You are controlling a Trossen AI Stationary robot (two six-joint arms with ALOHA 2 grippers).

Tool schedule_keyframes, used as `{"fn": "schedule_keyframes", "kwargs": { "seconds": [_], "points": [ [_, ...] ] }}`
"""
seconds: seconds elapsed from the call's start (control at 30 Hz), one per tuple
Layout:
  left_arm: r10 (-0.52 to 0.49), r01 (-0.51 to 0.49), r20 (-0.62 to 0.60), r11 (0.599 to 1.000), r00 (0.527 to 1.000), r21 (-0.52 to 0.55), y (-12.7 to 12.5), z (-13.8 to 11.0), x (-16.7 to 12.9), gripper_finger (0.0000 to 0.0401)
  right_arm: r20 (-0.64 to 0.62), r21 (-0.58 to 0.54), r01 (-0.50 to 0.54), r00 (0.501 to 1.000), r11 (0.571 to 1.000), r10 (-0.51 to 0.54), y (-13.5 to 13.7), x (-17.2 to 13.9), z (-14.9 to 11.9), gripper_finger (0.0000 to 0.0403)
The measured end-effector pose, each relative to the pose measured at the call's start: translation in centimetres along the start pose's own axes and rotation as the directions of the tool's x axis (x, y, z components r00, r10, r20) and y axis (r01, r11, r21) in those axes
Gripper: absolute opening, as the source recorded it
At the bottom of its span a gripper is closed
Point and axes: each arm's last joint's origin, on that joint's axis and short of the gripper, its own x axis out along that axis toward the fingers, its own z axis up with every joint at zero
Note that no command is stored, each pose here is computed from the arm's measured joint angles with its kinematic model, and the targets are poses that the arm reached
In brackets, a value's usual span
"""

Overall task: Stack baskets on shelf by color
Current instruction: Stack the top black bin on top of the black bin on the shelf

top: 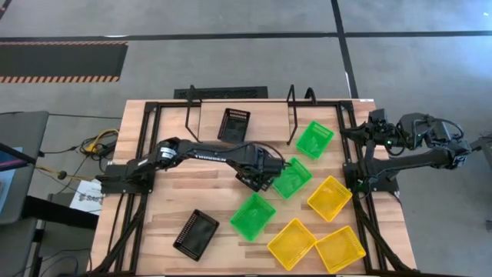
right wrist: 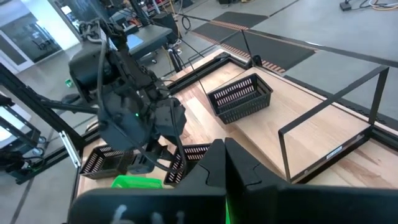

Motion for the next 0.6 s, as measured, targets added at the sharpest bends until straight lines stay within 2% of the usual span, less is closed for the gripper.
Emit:
{"fn": "schedule_keyframes", "kwargs": {
  "seconds": [0.2,0.6],
  "points": [
    [0.004,-0.004,-0.031,1.0,1.0,-0.006,0.1,0.6,1.1,0.0171,-0.001,-0.001,0.0,1.0,1.0,0.0,0.0,0.0,0.0,0.0008],
    [0.003,-0.003,-0.027,1.0,1.0,-0.01,0.6,1.2,1.1,0.0171,-0.003,-0.003,0.001,1.0,1.0,-0.001,0.0,0.0,0.0,0.0008]
  ]
}}
